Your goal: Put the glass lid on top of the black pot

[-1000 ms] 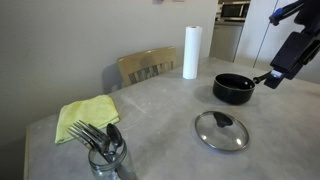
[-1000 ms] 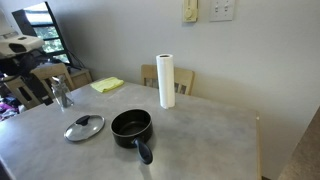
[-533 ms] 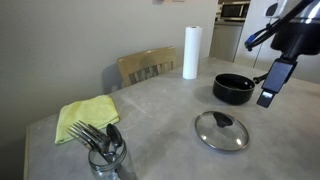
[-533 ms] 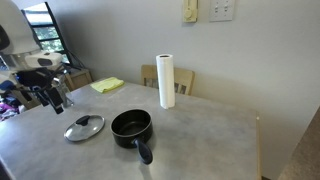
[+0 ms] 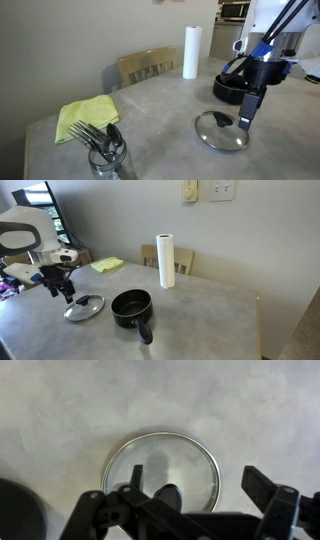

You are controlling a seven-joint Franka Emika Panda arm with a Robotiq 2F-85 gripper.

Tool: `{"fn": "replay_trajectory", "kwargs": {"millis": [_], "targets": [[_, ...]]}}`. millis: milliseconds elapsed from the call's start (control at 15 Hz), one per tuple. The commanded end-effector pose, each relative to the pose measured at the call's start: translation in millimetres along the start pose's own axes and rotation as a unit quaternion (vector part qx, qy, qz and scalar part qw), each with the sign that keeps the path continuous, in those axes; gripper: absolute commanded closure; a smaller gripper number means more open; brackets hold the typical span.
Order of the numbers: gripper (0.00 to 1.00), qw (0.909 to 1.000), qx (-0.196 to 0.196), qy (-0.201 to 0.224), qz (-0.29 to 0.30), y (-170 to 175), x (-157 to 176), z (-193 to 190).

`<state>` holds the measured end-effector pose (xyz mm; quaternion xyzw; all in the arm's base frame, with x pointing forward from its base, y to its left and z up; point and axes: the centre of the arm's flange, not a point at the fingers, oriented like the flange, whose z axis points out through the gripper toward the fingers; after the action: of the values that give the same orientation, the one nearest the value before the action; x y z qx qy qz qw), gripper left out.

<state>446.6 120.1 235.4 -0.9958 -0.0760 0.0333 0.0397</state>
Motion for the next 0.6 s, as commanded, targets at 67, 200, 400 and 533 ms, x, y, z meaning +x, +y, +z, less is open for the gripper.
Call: {"fn": "replay_trajectory", "kwargs": {"millis": [67,200,400,533], "targets": [[0.0,0.9999,-0.009,0.005,0.001,2,0,7],[0.0,0.9999,-0.01,0.01,0.0,3,7,15],[0.0,0.9998,-0.003,0.021,0.001,6,18,23],[0.0,0.9993,-0.005,0.036,0.007,8,29,29]]}}
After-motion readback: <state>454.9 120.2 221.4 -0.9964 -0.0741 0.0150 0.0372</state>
